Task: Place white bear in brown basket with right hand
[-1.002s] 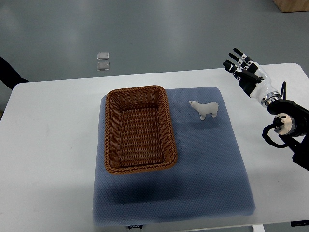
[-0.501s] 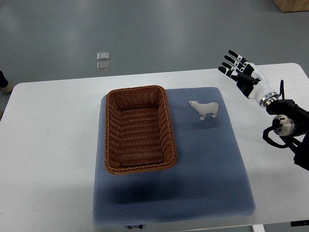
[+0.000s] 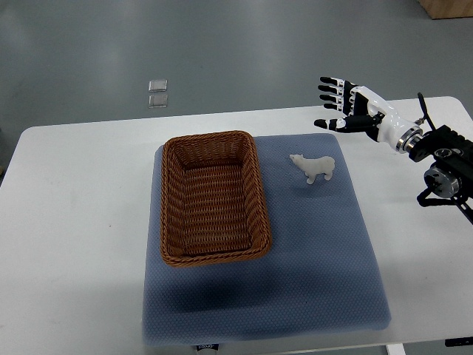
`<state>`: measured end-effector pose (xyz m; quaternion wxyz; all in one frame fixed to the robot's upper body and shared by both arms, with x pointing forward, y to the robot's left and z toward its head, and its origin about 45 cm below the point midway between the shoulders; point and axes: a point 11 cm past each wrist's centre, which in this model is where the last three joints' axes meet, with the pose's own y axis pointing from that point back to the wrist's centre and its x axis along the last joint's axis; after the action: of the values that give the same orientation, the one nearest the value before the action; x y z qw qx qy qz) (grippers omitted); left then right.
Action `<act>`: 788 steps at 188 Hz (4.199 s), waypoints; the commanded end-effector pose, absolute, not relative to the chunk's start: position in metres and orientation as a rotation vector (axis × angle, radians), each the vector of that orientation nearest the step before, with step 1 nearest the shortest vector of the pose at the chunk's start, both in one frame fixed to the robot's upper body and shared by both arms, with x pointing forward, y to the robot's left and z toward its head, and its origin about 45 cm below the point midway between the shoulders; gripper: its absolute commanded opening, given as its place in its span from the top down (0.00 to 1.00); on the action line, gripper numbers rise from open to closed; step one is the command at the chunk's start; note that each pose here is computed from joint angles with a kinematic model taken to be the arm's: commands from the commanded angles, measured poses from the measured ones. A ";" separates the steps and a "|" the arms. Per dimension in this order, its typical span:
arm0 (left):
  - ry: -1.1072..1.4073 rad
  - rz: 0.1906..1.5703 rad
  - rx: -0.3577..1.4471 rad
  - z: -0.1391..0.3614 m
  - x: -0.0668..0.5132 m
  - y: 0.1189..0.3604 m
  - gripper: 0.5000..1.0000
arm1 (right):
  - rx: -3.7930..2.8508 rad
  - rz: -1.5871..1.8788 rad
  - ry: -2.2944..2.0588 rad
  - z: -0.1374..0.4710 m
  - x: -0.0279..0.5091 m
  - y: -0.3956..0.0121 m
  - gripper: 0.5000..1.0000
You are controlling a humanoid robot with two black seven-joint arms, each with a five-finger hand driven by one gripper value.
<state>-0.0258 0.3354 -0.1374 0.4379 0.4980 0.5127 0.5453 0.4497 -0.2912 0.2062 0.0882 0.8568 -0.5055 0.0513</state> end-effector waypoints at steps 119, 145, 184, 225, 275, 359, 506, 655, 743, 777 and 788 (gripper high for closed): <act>1.275 1.355 1.239 -0.137 -0.026 0.335 0.00 | 2.176 0.777 -0.769 0.182 0.434 -0.270 0.16; 1.273 1.356 1.238 -0.137 -0.026 0.335 0.00 | 2.109 0.816 -0.751 0.176 0.434 -0.269 0.17; 1.274 1.357 1.237 -0.137 -0.026 0.335 0.00 | 2.056 0.827 -0.741 0.170 0.434 -0.271 0.23; 1.275 1.355 1.239 -0.137 -0.026 0.335 0.00 | 2.002 0.852 -0.716 0.165 0.433 -0.273 0.34; 1.273 1.356 1.238 -0.137 -0.026 0.335 0.00 | 1.958 0.857 -0.720 0.161 0.434 -0.276 0.59; 1.275 1.355 1.239 -0.137 -0.026 0.335 0.00 | 1.932 0.905 -0.744 0.165 0.437 -0.276 1.00; 1.275 1.355 1.239 -0.137 -0.026 0.335 0.00 | 2.056 1.321 -0.421 0.248 0.441 -0.147 1.00; 1.274 1.357 1.237 -0.137 -0.026 0.335 0.00 | 2.040 1.347 -0.189 0.217 0.418 -0.110 0.28; 1.273 1.356 1.238 -0.137 -0.026 0.335 0.00 | 2.307 0.949 -0.942 0.292 0.468 -0.195 0.22; 1.275 1.355 1.239 -0.137 -0.026 0.335 0.00 | 2.482 0.450 -1.441 0.283 0.474 -0.244 0.22; 1.275 1.355 1.239 -0.137 -0.026 0.335 0.00 | 2.511 0.313 -1.552 0.275 0.473 -0.257 0.22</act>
<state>-0.0258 0.3354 -0.1374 0.4380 0.4980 0.5126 0.5453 0.4735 -0.2326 0.2863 0.1457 0.8528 -0.4613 0.1968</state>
